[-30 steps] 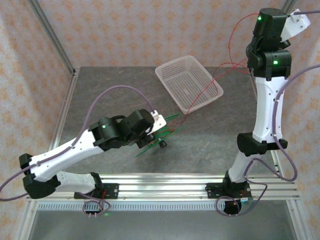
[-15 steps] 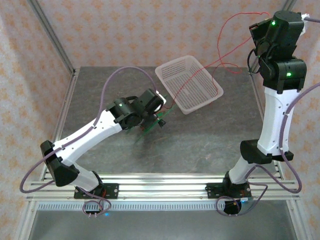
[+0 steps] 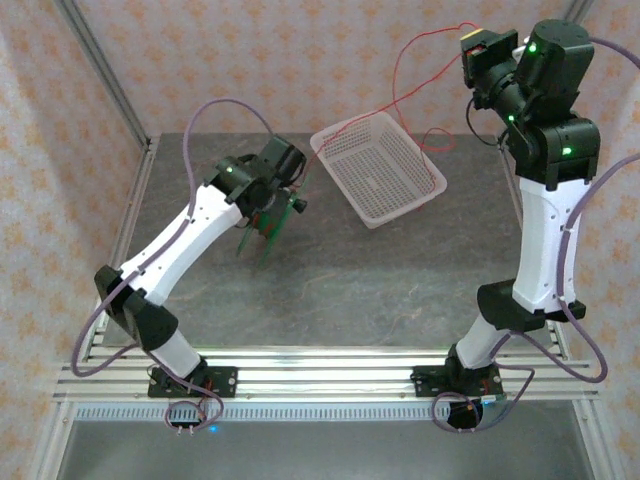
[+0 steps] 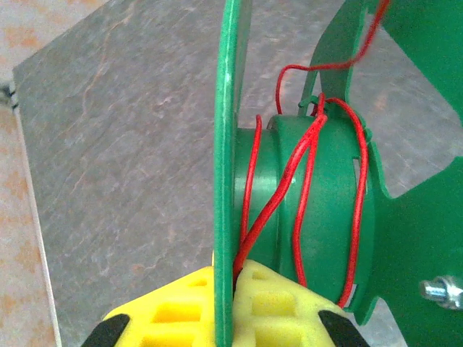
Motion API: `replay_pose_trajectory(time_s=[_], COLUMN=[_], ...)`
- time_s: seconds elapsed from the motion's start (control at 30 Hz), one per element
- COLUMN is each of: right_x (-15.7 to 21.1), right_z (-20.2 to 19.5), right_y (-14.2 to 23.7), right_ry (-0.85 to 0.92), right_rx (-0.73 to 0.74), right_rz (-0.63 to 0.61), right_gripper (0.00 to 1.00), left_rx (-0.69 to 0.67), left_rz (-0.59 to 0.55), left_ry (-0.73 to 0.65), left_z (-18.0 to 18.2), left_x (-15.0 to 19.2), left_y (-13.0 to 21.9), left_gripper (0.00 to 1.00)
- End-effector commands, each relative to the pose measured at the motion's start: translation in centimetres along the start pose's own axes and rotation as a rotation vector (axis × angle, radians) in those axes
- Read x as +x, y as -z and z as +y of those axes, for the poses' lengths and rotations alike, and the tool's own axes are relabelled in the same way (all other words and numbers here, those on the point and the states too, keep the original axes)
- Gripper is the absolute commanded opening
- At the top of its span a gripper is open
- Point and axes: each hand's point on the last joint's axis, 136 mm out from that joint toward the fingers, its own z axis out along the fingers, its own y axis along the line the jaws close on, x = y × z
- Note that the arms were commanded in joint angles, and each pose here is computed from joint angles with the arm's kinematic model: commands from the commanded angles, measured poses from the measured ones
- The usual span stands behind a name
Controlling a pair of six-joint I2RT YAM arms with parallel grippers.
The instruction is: Wrap the cables
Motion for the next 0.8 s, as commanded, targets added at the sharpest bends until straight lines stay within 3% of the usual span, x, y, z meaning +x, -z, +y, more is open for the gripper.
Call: replay_pose_trajectory(time_s=[0.0, 0.23, 0.47, 0.77], right_x=[0.1, 3.9, 10.5, 19.4], right_z=[4.8, 6.0, 6.9, 7.2], right_y=[1.6, 1.9, 2.5, 4.4], right_ry=[-0.027, -0.007, 0.053, 0.156], right_rx=[-0.185, -0.227, -0.257, -0.284], right_rz=[0.016, 0.149, 0.34, 0.581], right_gripper=[0.0, 0.0, 0.0, 0.0], left_rx=[-0.128, -0.174, -0.22, -0.15], left_rz=[0.069, 0.124, 0.128, 0.221], left_ry=[0.135, 0.381, 0.579, 0.803], left_z=[4.6, 9.1, 13.2, 14.3], left_x=[0.7, -0.4, -1.6, -0.6], left_y=[-0.3, -2.3, -3.8, -8.5], left_gripper=[0.0, 0.0, 0.0, 0.0])
